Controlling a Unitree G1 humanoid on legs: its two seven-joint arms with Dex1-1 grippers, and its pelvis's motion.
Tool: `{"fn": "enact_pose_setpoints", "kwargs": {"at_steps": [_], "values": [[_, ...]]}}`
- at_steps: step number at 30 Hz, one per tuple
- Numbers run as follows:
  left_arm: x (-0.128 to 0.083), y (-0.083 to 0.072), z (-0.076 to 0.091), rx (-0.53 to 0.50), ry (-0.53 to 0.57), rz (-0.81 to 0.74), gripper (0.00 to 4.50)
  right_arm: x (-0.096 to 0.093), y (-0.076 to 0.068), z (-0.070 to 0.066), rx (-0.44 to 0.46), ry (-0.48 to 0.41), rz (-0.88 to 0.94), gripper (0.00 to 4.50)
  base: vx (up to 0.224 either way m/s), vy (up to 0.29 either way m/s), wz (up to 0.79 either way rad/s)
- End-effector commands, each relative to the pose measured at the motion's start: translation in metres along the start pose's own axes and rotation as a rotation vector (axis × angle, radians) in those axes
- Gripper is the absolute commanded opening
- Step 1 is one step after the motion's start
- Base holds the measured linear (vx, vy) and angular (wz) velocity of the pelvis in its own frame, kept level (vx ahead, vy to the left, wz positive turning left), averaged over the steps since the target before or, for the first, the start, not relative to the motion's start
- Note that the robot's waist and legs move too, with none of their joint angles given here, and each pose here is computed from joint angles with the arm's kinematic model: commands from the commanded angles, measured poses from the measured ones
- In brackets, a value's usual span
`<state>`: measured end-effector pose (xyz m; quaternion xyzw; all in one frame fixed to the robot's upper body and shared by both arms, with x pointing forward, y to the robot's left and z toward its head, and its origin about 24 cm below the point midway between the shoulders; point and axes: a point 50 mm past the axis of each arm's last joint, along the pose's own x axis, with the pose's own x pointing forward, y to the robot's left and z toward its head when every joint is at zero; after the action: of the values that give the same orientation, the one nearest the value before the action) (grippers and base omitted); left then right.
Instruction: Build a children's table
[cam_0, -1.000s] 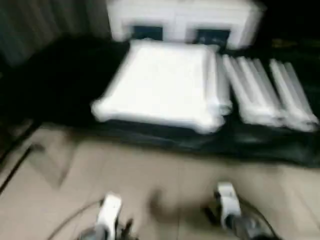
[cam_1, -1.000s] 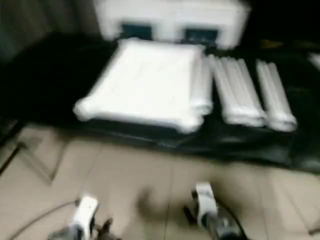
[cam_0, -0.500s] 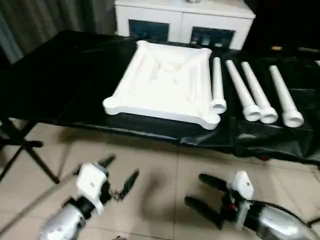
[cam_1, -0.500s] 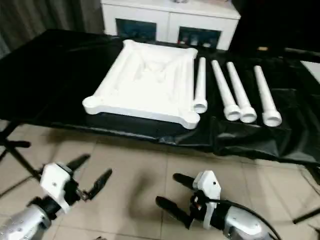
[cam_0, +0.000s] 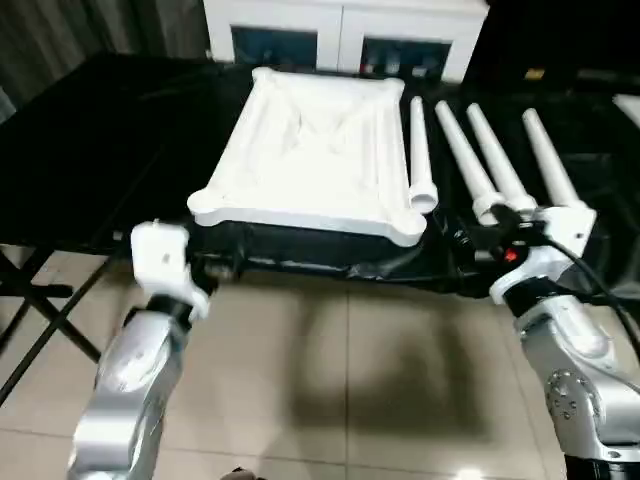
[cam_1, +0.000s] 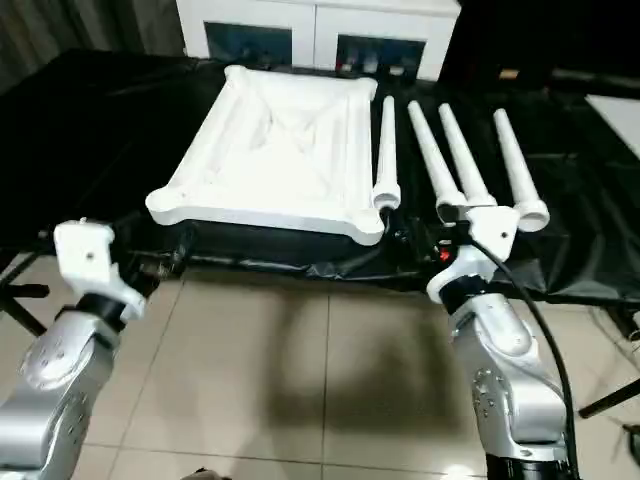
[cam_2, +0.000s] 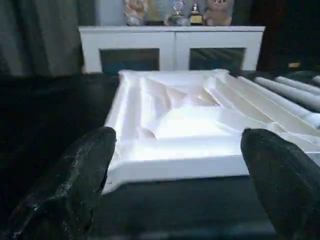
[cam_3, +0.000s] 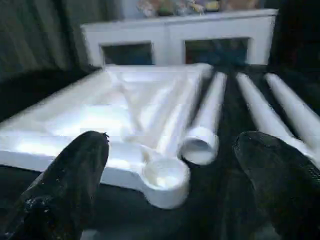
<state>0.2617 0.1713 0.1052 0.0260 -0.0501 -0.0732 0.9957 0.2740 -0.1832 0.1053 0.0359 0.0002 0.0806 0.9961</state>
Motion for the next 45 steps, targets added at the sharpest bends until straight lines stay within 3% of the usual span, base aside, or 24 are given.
{"fn": "enact_pose_setpoints", "kwargs": {"at_steps": [1,7,10,14,18,28,36,45], "values": [[-0.001,-0.001,-0.003,0.003,0.028,0.003,4.5,0.001,0.002,0.002,-0.014,0.008,-0.036,4.48,0.0,0.0,0.0],[-0.005,0.0,-0.011,0.053,0.07,0.037,4.5,0.01,0.007,-0.005,-0.027,0.047,-0.059,4.48,0.0,0.0,0.0],[-0.006,-0.002,-0.01,0.053,0.069,0.031,4.5,0.014,0.01,-0.002,0.002,0.036,-0.057,4.48,0.0,0.0,0.0],[0.01,-0.008,-0.001,0.064,0.039,0.015,4.5,0.026,0.013,0.006,-0.029,0.036,-0.045,4.48,0.0,0.0,0.0],[0.022,-0.014,-0.003,0.099,0.043,-0.016,4.5,0.03,0.008,0.004,-0.012,0.04,-0.064,4.48,0.015,0.006,-0.02],[0.024,-0.014,-0.003,0.074,0.064,-0.024,4.5,0.024,0.02,-0.002,0.011,0.058,-0.022,4.48,0.128,0.003,0.05],[0.022,-0.014,-0.004,0.074,0.07,-0.009,4.5,0.028,0.011,0.002,-0.013,0.065,-0.029,4.48,0.071,-0.03,-0.01],[0.024,-0.014,-0.001,0.073,0.065,-0.012,4.5,0.027,0.019,0.005,-0.032,0.067,0.06,4.48,0.09,-0.001,-0.09]]}}
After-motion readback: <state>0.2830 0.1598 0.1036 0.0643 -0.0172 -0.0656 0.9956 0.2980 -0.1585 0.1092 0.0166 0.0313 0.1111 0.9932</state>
